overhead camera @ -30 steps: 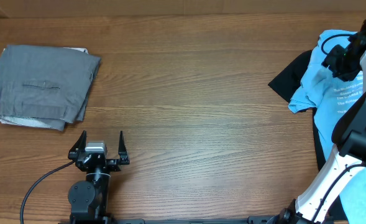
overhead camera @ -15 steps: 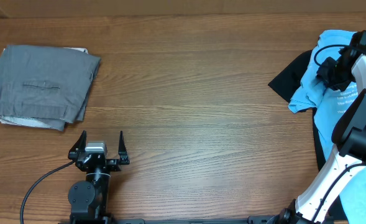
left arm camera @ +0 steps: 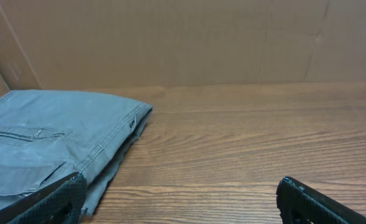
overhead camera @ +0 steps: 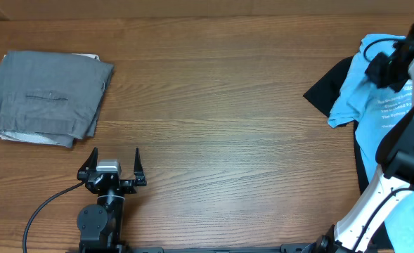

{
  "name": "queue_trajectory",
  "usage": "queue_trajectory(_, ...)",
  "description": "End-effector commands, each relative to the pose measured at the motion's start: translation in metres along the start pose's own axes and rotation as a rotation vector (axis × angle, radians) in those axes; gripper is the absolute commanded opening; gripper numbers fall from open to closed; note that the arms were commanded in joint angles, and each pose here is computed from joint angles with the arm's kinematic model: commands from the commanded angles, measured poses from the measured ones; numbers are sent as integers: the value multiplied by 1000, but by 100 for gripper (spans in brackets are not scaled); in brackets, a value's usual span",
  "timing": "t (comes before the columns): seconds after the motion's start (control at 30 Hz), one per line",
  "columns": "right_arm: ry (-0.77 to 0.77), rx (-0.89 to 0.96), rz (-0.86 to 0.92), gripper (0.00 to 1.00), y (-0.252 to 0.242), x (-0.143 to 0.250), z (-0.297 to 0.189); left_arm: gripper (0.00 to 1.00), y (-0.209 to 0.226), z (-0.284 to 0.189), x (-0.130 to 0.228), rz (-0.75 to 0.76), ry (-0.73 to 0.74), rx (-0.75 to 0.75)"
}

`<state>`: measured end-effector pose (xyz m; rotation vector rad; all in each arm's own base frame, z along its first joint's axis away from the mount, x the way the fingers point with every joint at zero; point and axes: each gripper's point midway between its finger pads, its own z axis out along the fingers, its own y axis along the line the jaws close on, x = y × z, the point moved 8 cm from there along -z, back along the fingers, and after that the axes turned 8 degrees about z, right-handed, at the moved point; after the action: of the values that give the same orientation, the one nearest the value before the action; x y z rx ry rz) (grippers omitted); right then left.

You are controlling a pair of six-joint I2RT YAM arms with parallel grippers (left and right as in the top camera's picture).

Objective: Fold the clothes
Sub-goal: 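Grasp the blue T-shirt near its collar with the right gripper, then lift the blue T-shirt and drag it left toward table center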

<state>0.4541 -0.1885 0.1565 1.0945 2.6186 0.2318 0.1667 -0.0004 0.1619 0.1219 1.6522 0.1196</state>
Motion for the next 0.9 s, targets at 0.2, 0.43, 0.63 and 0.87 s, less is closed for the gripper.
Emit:
queue_trajectory(0.2,-171,-314,-79,4,50,3,-165,100,0,0,0,19,-8,-7)
queue_trajectory(0.43,-230,-485,-144,4,66,31,-243,100,0,0,0,19,-8,-7)
queue_trajectory(0.63,-351,-555,-199,4,69,59,-312,100,0,0,0,19,-8,-7)
queue_trajectory(0.87,-475,-685,-296,4,72,106,-396,100,0,0,0,19,-8,-7)
